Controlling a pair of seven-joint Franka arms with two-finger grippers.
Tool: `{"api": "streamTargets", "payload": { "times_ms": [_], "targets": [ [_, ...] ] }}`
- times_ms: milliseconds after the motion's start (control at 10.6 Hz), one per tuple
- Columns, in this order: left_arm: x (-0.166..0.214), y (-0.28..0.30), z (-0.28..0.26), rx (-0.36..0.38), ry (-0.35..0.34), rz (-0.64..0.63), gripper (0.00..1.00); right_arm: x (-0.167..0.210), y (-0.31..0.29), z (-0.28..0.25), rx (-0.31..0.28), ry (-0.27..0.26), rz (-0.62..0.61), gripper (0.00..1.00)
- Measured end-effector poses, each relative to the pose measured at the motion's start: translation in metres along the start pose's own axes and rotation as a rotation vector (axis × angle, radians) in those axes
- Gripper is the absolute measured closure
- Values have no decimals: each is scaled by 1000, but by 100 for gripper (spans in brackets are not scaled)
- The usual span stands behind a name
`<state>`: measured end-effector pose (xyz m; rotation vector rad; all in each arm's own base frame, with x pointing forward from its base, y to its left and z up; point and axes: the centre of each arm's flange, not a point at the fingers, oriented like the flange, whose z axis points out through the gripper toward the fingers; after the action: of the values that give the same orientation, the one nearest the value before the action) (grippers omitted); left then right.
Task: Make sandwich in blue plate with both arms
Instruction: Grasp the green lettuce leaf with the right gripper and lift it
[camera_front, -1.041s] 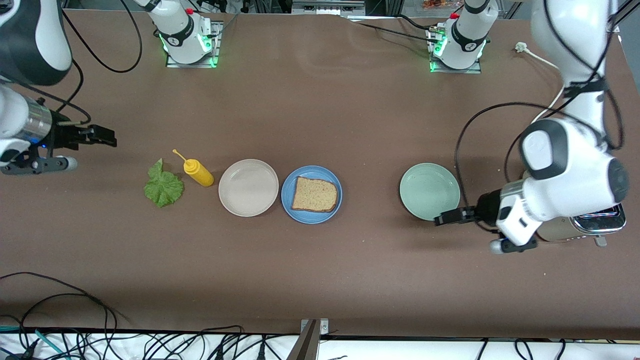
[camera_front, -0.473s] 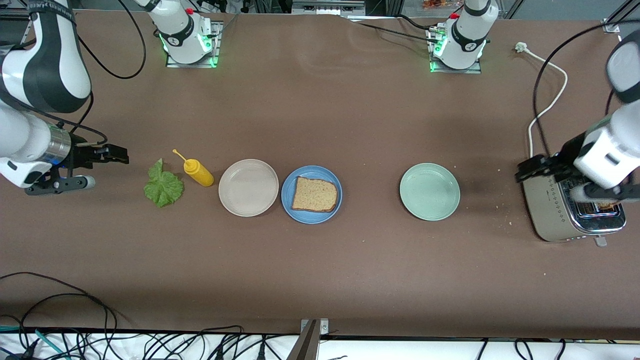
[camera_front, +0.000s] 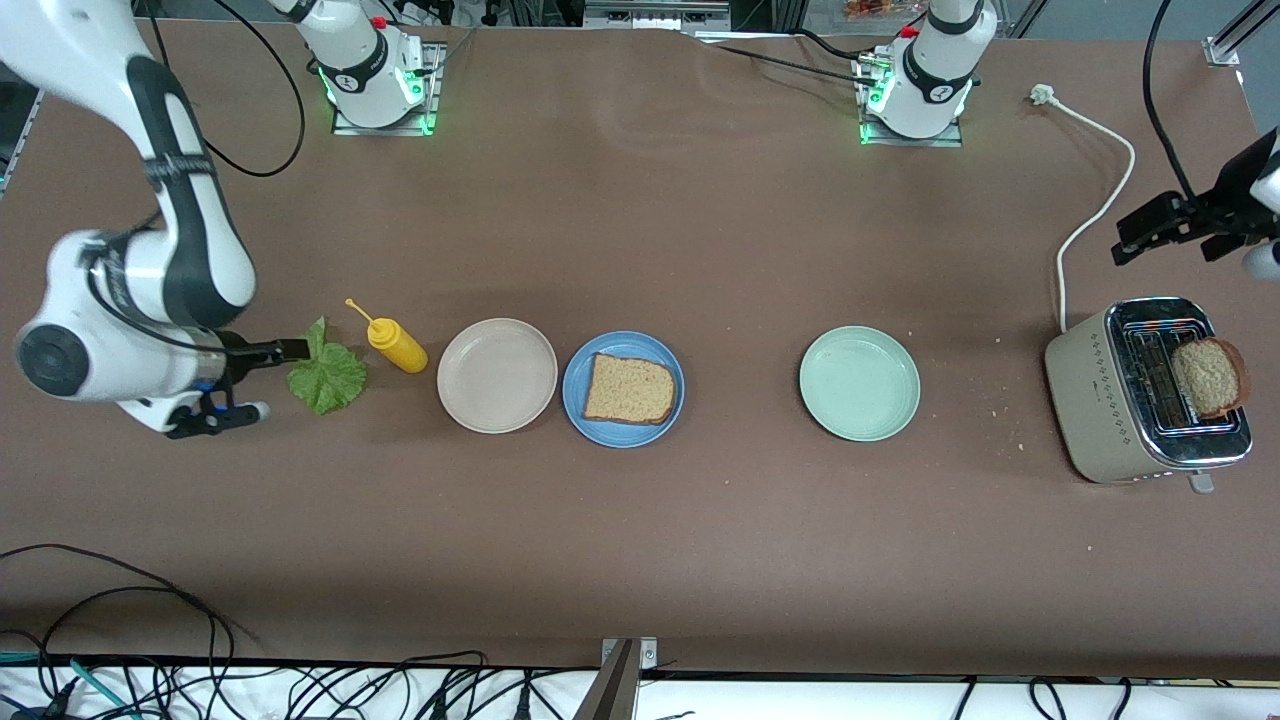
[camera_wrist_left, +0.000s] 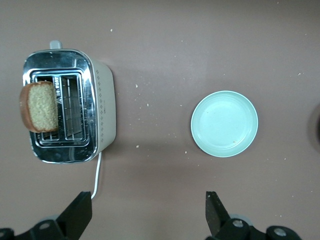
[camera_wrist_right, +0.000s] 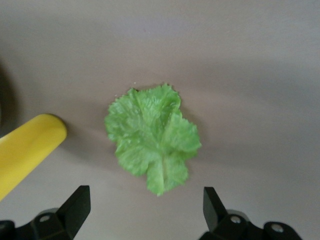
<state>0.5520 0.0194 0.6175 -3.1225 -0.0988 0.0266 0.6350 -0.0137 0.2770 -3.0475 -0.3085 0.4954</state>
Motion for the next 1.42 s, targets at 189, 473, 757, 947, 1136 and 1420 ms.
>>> {"api": "streamTargets", "payload": {
  "times_ms": [189,473,757,947,1136,1420],
  "targets": [
    [-11,3,-9,11,-3,9,0,16,4,47,8,-25,-10,0],
    [-15,1,-9,12,-18,6,0,22,7,76,-1,-48,-24,2],
    [-14,4,-6,13,-24,11,0,23,9,111,-3,-102,-34,7],
    [-13,5,-5,13,-27,12,0,23,12,114,-13,-109,-36,28],
    [-13,4,-5,13,-27,10,0,25,12,108,-16,-97,-35,56],
    [-13,2,-5,13,-28,7,0,29,12,85,-24,-76,-37,88]
  ]
}}
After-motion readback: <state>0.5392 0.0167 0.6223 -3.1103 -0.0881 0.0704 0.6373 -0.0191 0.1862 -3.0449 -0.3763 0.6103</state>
